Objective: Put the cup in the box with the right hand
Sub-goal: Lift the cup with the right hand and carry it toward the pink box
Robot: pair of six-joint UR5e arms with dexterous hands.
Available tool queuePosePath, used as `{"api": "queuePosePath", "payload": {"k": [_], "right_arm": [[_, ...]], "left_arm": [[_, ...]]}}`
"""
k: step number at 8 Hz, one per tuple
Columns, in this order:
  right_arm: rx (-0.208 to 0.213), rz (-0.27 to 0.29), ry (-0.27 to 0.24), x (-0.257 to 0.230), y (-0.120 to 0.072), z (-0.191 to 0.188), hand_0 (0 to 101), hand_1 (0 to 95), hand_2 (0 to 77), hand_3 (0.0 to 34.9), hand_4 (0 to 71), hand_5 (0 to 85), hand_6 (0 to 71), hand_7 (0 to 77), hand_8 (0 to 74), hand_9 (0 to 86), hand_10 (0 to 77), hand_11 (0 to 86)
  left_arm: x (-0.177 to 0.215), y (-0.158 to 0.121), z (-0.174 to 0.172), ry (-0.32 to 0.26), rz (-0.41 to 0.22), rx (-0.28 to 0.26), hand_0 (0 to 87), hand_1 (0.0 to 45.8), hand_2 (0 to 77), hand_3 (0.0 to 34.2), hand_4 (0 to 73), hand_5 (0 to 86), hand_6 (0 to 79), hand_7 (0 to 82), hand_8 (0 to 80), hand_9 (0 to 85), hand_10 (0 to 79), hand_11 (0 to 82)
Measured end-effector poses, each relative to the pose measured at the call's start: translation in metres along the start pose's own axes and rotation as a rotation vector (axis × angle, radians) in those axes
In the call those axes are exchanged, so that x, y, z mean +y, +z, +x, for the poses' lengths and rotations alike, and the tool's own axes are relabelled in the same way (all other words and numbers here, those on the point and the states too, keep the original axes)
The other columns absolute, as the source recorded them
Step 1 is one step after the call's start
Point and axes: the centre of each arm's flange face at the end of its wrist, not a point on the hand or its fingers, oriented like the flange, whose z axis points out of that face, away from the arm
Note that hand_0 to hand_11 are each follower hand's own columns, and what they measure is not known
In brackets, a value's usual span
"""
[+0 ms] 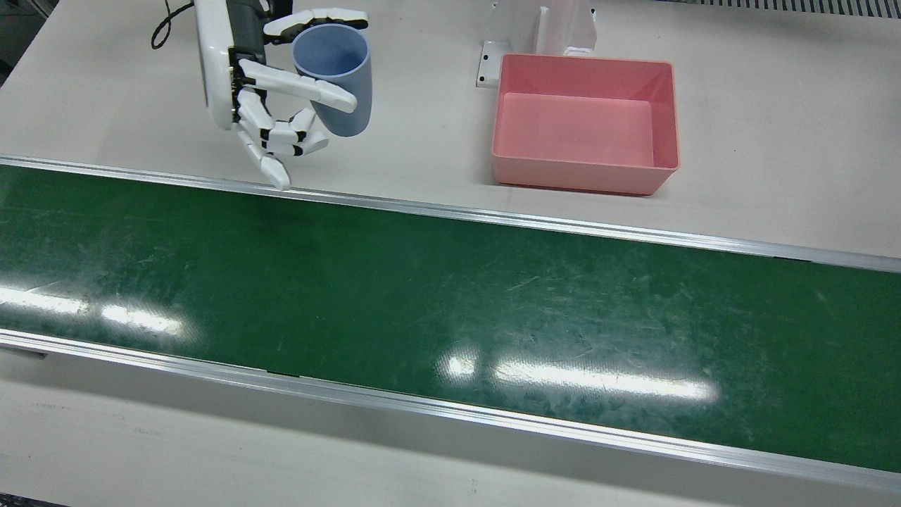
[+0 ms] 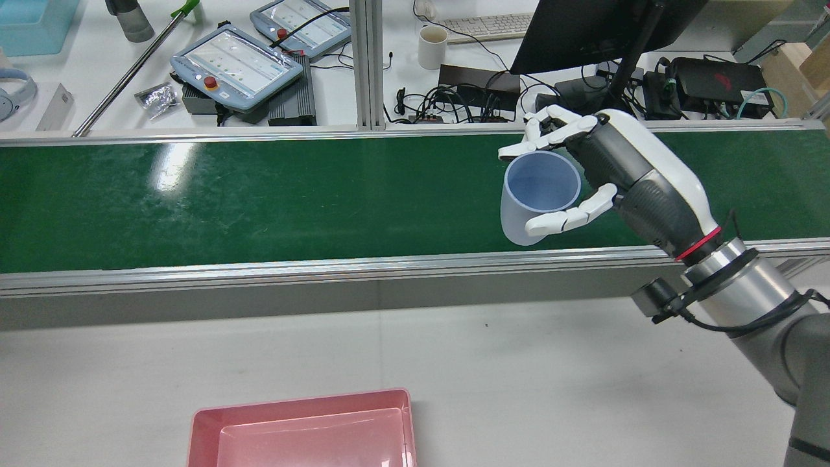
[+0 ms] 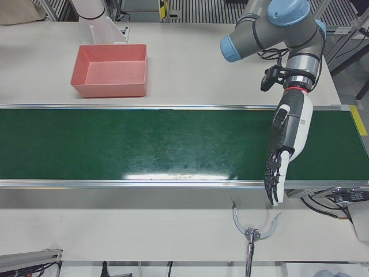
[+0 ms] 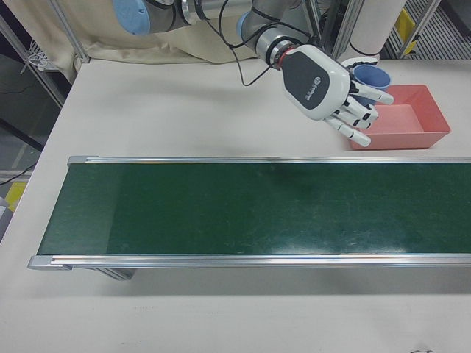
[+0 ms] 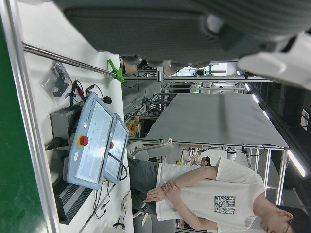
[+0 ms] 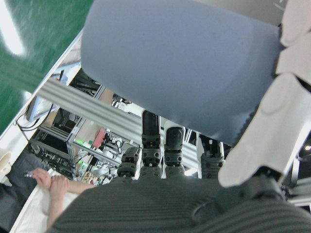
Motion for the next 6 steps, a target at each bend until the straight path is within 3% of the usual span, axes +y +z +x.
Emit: {"api": "queuePosePath", "payload": {"k": [2, 3, 6], "right_arm": [[0.055, -0.068, -0.007, 0.072, -0.013, 0.056, 50, 4.4, 18.5, 0.0, 50.2, 0.0, 21.3, 69.8, 24.5, 48.5, 9.3, 13.6], [0.073, -0.08, -0.015, 0.103, -0.022, 0.08, 49, 6.0, 6.0, 0.0, 50.2, 0.0, 21.3, 69.8, 24.5, 48.5, 10.4, 14.2], [0.106, -0.103, -0.042, 0.157, -0.048, 0.144, 49, 4.9, 12.5, 0.0, 50.2, 0.0, 21.3, 69.8, 24.5, 48.5, 11.4, 15.8]], "left_arm": [[0.0, 0.0, 0.0, 0.0, 0.0, 0.0, 0.0, 0.5, 0.5, 0.0, 0.0, 0.0, 0.0, 0.0, 0.0, 0.0, 0.0, 0.0], [0.0, 0.0, 0.0, 0.0, 0.0, 0.0, 0.0, 0.5, 0.5, 0.0, 0.0, 0.0, 0.0, 0.0, 0.0, 0.0, 0.0, 0.0], [0.0, 0.0, 0.0, 0.0, 0.0, 0.0, 0.0, 0.5, 0.5, 0.0, 0.0, 0.0, 0.0, 0.0, 0.0, 0.0, 0.0, 0.0]]}}
